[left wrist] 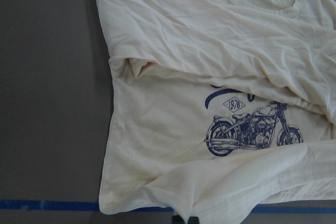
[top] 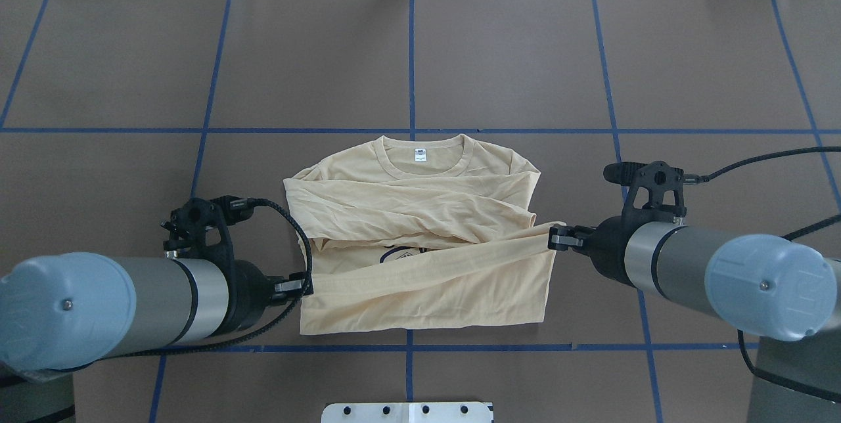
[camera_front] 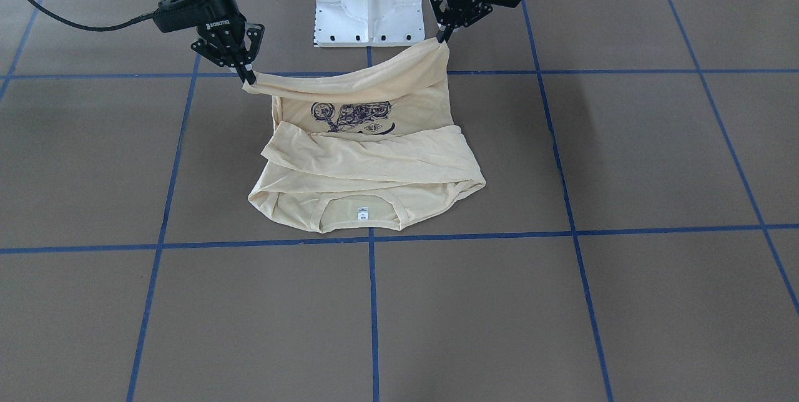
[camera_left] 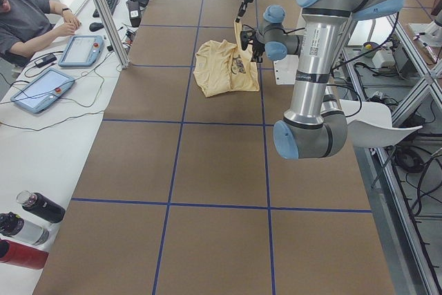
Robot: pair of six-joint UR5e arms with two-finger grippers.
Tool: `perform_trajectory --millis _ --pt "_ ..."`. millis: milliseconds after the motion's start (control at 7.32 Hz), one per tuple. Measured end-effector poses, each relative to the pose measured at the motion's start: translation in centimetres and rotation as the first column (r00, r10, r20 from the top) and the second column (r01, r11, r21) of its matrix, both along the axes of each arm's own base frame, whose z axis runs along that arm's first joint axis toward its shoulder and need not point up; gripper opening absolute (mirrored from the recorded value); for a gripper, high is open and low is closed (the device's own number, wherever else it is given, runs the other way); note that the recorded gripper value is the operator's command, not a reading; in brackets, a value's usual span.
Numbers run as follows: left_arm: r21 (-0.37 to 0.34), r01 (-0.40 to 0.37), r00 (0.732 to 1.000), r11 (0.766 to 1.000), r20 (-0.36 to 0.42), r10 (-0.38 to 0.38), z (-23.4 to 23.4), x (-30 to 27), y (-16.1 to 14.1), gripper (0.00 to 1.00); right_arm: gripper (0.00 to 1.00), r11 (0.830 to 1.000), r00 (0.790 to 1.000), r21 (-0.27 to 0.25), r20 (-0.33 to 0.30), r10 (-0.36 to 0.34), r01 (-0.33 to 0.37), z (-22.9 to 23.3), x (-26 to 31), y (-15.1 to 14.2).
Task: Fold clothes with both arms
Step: 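Lift the hem with both grippers and fold it toward the collar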
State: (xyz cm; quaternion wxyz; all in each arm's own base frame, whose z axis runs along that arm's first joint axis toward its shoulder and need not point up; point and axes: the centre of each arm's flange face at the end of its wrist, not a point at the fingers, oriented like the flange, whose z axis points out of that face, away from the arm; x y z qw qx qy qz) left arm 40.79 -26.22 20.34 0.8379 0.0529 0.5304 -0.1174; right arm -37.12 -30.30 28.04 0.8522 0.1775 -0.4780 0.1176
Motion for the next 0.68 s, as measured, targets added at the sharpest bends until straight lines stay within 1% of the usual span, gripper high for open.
perform_trajectory --millis 137,273,547,683 --pt "0.001 0.039 0.999 0.999 0.000 -0.039 -0.2 -0.5 -1.8 0.00 0.00 0.999 0.999 0.000 -0.003 0.039 -0.039 -0.5 -0.2 -2.2" --pt "0.009 0.075 0.997 0.997 0.007 -0.075 -0.4 -0.4 -3.9 0.00 0.00 0.997 0.997 -0.006 -0.022 0.073 -0.073 -1.5 -1.5 -4.6" --pt "0.059 0.109 0.993 0.992 0.043 -0.112 -0.7 1.2 -8.3 0.00 0.00 0.993 0.990 -0.023 -0.079 0.117 -0.119 -3.4 -4.7 -9.0" --pt "0.083 0.117 0.990 0.990 0.068 -0.123 -0.4 1.8 -10.2 0.00 0.00 0.991 0.986 -0.024 -0.104 0.128 -0.131 -3.4 -5.6 -10.7"
